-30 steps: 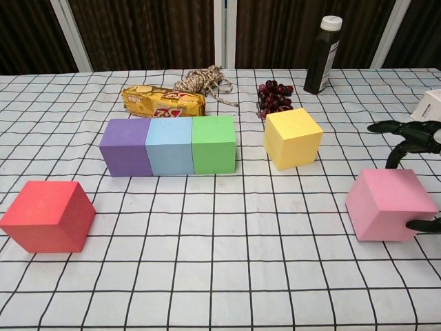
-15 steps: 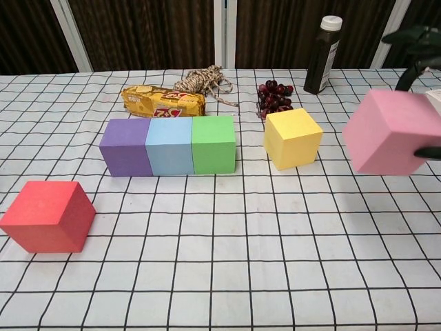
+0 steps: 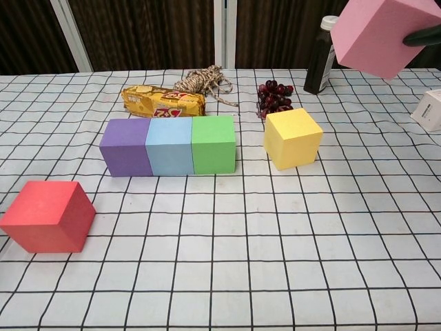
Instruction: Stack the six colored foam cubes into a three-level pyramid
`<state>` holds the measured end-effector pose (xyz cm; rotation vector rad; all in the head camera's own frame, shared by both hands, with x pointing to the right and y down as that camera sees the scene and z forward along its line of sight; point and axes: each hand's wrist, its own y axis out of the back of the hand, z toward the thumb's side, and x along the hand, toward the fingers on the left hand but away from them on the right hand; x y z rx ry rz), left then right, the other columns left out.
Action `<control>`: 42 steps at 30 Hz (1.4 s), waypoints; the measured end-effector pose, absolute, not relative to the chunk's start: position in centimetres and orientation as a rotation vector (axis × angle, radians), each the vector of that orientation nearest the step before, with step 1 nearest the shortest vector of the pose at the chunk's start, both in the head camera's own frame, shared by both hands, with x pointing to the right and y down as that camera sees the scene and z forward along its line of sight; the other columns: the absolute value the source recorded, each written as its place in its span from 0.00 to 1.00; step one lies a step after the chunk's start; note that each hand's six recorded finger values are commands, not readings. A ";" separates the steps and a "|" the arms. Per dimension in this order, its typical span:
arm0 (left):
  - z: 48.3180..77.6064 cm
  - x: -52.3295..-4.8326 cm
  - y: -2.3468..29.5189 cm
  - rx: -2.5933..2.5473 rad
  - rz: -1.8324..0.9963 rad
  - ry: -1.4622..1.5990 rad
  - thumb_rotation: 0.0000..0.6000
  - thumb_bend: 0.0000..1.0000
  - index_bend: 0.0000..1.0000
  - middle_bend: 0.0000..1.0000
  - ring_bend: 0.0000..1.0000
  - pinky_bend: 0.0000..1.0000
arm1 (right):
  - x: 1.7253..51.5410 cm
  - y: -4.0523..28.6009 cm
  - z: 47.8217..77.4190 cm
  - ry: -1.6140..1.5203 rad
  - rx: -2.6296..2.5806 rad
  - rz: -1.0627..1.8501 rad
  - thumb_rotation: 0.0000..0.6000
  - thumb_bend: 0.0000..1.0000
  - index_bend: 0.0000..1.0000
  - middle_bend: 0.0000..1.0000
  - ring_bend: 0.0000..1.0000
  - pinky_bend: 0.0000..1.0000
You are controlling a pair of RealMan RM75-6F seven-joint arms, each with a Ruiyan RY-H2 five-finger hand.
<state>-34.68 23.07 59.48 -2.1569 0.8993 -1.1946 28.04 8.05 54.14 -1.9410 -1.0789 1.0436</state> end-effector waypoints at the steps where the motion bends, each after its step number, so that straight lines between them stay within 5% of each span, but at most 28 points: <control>1: 59.6 -34.4 23.1 -2.161 -1.194 0.882 1.00 0.00 0.04 0.13 0.01 0.02 | 28.0 7.9 54.1 -1.078 -1.944 1.044 1.00 0.08 0.00 0.42 0.07 0.00; 23: 63.5 -29.0 22.9 -2.141 -1.212 0.677 1.00 0.00 0.02 0.14 0.00 0.01 | 30.1 8.5 55.3 -1.085 -1.957 1.071 1.00 0.08 0.00 0.42 0.07 0.00; 42: 65.5 -28.8 23.5 -2.074 -1.398 0.747 1.00 0.00 0.02 0.25 0.00 0.01 | 31.1 8.8 56.3 -1.103 -1.968 1.088 1.00 0.08 0.00 0.42 0.07 0.00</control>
